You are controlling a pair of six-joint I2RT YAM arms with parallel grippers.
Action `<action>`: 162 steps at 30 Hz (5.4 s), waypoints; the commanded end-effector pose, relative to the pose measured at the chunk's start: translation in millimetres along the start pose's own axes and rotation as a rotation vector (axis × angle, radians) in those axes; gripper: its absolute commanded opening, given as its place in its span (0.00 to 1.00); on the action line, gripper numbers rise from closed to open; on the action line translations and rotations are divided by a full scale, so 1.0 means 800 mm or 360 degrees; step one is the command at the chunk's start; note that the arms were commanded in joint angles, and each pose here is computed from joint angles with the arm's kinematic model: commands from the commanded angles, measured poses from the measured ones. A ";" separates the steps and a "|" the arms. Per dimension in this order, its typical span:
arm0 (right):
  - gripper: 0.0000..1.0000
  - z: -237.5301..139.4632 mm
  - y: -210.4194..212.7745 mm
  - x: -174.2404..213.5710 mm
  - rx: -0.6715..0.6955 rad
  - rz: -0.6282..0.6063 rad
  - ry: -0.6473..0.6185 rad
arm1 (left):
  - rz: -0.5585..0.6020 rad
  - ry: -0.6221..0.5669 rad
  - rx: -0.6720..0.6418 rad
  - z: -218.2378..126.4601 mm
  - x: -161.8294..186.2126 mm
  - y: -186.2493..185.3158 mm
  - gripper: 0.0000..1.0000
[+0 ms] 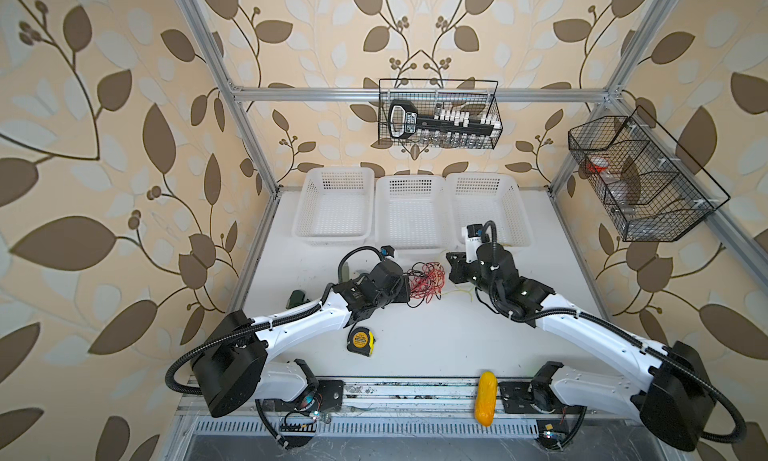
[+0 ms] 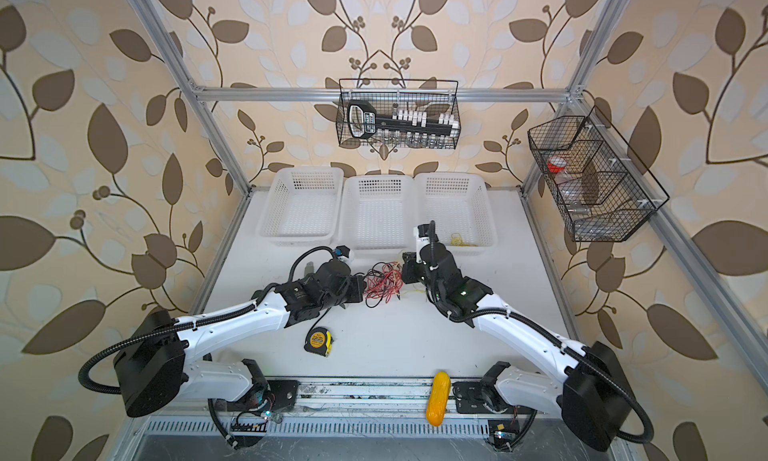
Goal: Untangle the cables
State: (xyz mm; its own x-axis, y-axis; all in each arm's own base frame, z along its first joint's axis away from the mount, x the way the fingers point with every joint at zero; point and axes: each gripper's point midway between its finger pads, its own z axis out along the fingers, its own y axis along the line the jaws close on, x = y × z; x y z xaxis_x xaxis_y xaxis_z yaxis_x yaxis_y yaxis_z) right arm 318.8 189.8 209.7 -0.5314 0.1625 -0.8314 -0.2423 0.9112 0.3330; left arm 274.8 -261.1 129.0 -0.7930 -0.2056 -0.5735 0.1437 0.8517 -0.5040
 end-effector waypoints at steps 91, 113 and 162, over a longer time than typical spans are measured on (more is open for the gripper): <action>0.00 -0.041 0.078 -0.044 -0.0423 -0.0079 -0.0142 | 0.0092 -0.0036 0.0006 0.016 -0.004 -0.001 0.00; 0.00 -0.113 -0.117 -0.080 0.0409 0.0241 -0.0423 | -0.0062 -0.0129 -0.0618 -0.020 0.000 0.115 0.00; 0.00 -0.025 0.084 -0.052 -0.0539 -0.0174 -0.0121 | 0.0147 -0.0189 0.0150 -0.029 -0.047 0.001 0.77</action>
State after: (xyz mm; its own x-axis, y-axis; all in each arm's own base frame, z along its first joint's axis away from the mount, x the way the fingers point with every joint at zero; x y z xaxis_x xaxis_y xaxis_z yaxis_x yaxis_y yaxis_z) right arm 311.8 223.1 251.0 -0.4673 0.1022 -0.8782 -0.4841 0.8016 0.3509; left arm 284.5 -235.7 142.9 -0.7469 -0.1691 -0.6431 0.2185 0.8510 -0.4776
